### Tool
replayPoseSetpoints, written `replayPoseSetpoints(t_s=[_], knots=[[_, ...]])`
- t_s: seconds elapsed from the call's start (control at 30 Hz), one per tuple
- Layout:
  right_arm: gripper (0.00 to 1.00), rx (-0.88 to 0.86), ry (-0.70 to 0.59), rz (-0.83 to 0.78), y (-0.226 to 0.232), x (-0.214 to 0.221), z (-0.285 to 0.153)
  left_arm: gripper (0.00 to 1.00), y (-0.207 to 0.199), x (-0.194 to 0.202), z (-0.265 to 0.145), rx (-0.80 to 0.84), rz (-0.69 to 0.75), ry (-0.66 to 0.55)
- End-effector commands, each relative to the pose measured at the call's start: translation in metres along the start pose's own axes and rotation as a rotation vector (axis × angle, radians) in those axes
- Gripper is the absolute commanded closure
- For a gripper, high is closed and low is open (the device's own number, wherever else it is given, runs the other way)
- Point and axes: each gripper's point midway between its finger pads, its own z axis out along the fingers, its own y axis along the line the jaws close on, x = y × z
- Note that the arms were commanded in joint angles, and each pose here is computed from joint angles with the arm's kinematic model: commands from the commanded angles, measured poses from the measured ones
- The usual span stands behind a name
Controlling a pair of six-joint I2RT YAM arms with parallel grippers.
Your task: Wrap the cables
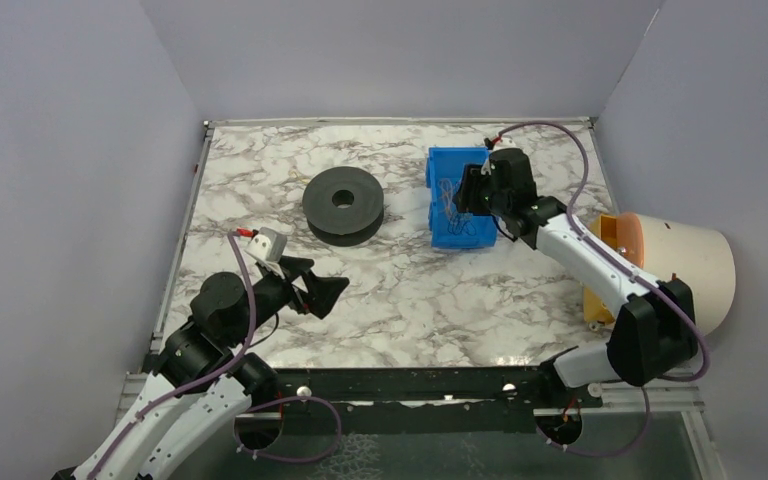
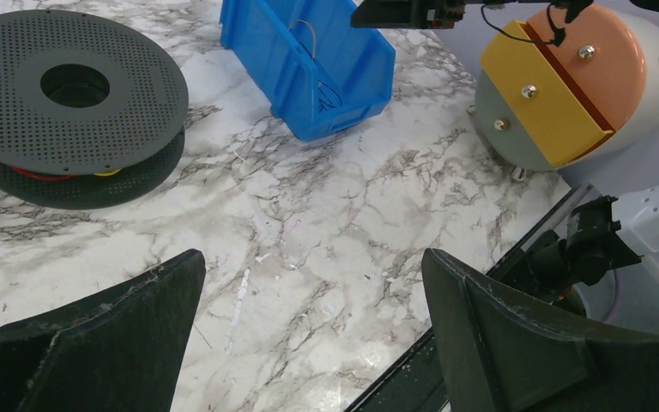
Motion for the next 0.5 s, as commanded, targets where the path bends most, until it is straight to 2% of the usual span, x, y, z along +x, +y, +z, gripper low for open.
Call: replayPoseSetpoints(t_s=[0.0,0.13,0.3,0.47], knots=[[0.47,0.013,-0.055,0.023,0.006,-0.02,0.026,0.01,-0.003,-0.008,-0.002,0.018,0.014,-0.043],[0.47,0.041,-0.013,0.032,0.005,-0.014,0.053,0.01,-0.003,-0.01,-0.004,0.022,0.016,-0.054],[0.51,0.095,-0.029,0.056,-0.002,-0.016,0.079,0.01,-0.004,-0.012,-0.008,0.026,0.017,-0.072],[0.51,0.118,0.044,0.08,-0.001,-0.003,0.104,0.01,-0.005,-0.014,-0.009,0.028,0.019,-0.081]])
